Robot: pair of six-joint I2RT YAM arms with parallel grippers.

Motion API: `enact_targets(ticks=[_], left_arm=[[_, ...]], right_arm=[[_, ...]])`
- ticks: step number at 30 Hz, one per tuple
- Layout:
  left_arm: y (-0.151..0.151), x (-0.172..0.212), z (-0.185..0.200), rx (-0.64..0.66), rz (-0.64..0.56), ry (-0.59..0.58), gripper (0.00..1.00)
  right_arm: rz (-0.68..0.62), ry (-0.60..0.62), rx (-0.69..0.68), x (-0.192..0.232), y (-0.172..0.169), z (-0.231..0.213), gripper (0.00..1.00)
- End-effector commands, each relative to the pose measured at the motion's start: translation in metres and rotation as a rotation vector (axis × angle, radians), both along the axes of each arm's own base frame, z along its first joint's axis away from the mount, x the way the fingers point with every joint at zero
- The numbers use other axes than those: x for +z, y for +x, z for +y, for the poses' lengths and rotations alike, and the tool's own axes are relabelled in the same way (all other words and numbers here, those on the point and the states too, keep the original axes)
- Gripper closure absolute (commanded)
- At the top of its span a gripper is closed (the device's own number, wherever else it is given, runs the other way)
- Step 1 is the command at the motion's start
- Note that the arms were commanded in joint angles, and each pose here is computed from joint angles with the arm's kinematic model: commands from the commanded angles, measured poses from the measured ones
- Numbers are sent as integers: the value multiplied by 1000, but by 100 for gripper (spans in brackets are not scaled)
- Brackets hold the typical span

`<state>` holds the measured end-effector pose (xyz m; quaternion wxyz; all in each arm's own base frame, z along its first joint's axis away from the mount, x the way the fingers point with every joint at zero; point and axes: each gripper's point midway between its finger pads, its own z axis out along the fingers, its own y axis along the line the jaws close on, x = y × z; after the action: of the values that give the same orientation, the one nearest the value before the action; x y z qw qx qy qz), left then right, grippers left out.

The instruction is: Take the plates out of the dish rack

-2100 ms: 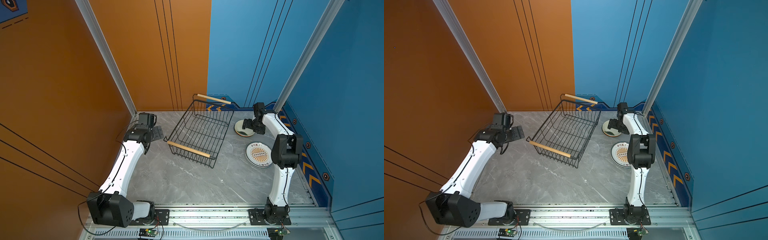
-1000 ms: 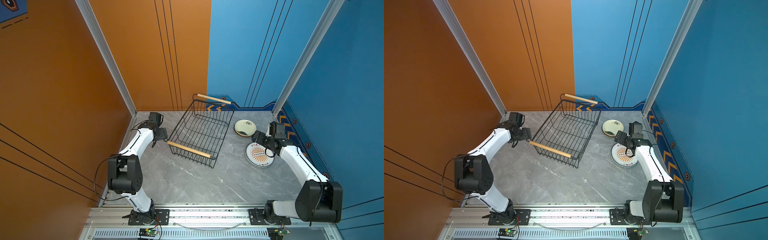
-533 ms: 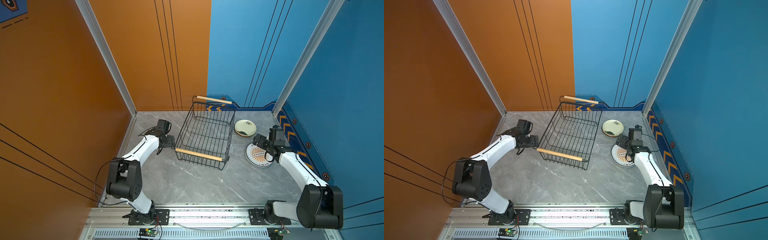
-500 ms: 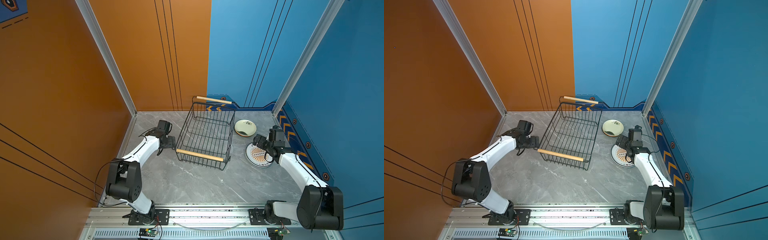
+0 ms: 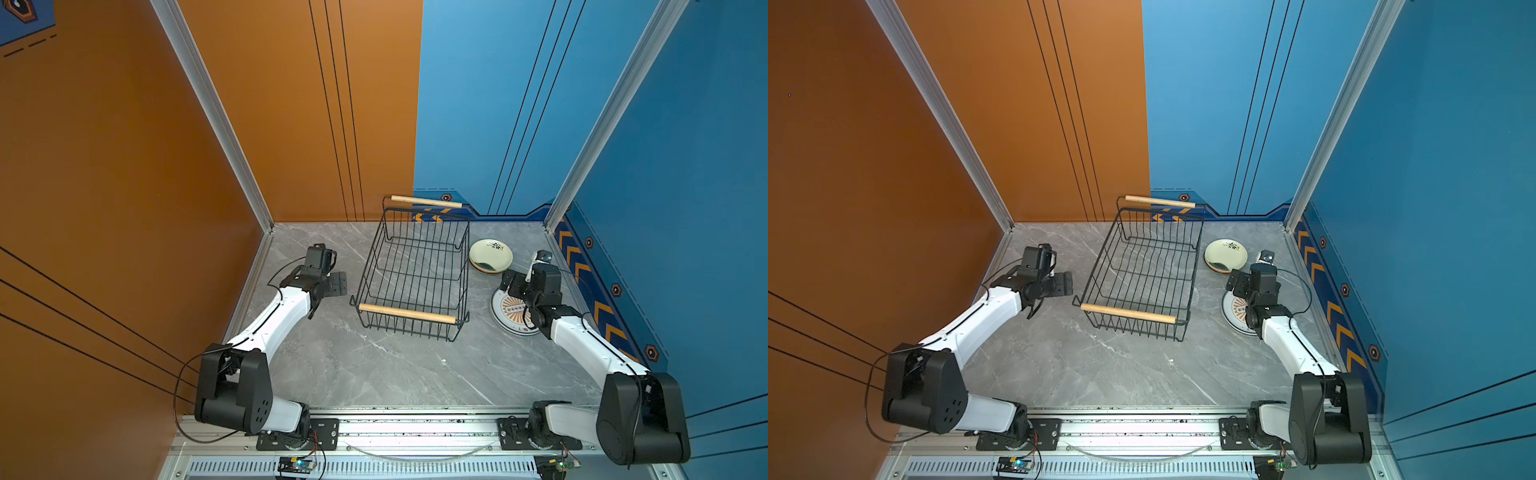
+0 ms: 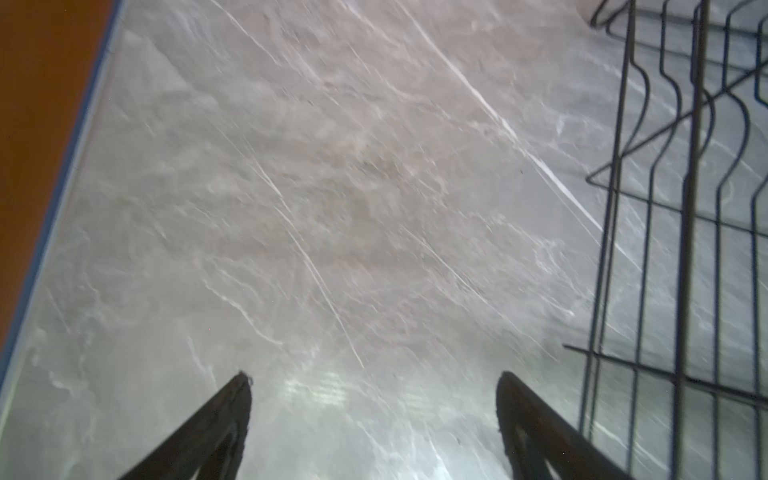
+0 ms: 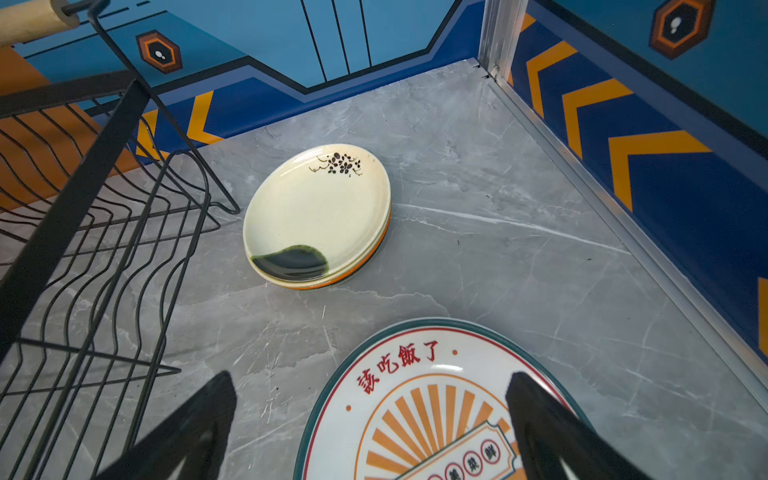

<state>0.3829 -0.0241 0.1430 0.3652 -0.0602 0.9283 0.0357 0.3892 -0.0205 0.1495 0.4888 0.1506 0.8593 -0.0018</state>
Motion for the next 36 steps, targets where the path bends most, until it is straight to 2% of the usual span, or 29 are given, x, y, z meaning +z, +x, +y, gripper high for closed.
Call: enact_targets(ticks=[1, 4, 6, 10, 14, 20, 26, 29, 32, 36], left_arm=[[15, 31, 12, -5, -250, 117, 6], [11, 37, 22, 12, -366, 169, 3], [10, 27, 27, 18, -371, 171, 2], [9, 6, 31, 22, -394, 201, 2], [5, 0, 40, 54, -462, 242, 2], [9, -23, 44, 60, -427, 238, 2], [20, -36, 32, 20, -377, 313, 2], [18, -36, 38, 87, -376, 363, 2], [6, -32, 55, 181, -440, 335, 2], [3, -29, 58, 190, -466, 324, 2]], right_arm=[[-27, -76, -30, -5, 8, -9, 0], [-48, -100, -35, -12, 12, -12, 0], [-45, -113, -10, -14, 13, -10, 0], [-119, -126, 1, -6, 16, -10, 0], [-108, -107, 55, -8, 15, -1, 0], [-127, -116, 91, -15, 0, 3, 0], [-163, -127, 85, -25, -7, 0, 0], [-212, -137, 104, -26, -8, 1, 0], [-233, -146, 114, -33, -7, 2, 0], [-253, -160, 121, -44, -5, 4, 0]])
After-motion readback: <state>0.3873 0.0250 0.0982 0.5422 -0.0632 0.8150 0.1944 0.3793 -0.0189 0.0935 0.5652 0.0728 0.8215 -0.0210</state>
